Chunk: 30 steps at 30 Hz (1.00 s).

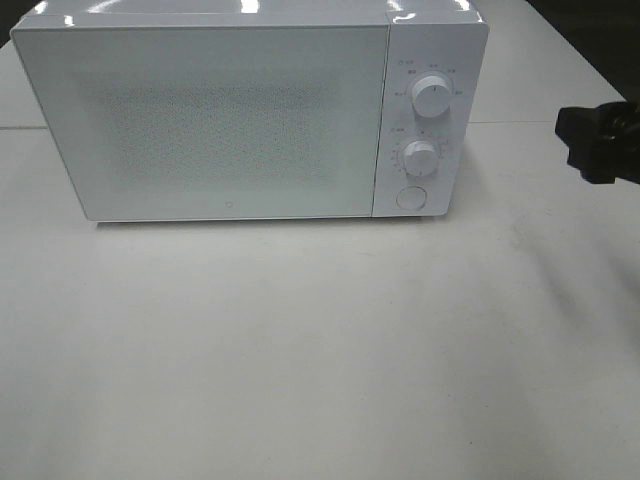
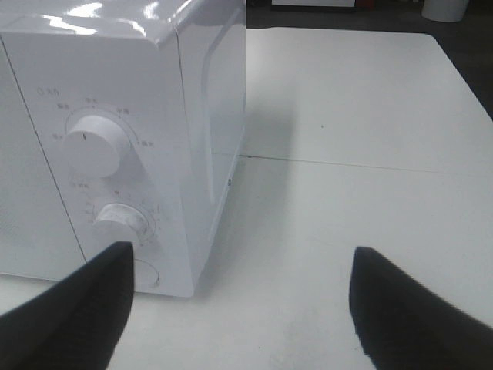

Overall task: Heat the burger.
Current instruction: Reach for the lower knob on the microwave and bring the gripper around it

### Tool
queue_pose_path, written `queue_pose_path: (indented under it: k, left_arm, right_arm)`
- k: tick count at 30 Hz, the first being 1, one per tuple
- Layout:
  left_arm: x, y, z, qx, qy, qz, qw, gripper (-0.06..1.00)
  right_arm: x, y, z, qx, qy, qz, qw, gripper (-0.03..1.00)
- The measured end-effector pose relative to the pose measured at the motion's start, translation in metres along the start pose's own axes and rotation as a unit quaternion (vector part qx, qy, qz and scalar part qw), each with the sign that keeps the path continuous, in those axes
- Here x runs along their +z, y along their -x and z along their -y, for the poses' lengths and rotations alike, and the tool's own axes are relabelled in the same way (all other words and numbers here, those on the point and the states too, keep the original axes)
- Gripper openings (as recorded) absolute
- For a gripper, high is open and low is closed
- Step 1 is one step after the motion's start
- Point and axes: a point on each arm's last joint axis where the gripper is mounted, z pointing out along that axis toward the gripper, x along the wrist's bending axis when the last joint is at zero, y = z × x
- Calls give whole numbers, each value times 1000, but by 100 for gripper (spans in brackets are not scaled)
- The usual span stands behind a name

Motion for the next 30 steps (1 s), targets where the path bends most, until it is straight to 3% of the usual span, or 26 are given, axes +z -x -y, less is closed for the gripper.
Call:
queue_pose_path:
  k: [13, 24, 30]
  left_arm:
    - [0, 0, 0, 0, 0, 0, 1000, 98]
    - [0, 0, 0, 0, 0, 0, 1000, 98]
    - [0, 0, 0, 0, 0, 0, 1000, 98]
  right_arm:
    - [12, -37, 37, -48, 16, 1, 999, 75]
    - [14, -71, 60, -26, 23, 39, 999, 75]
    - [19, -92, 70, -26, 10, 40, 999, 75]
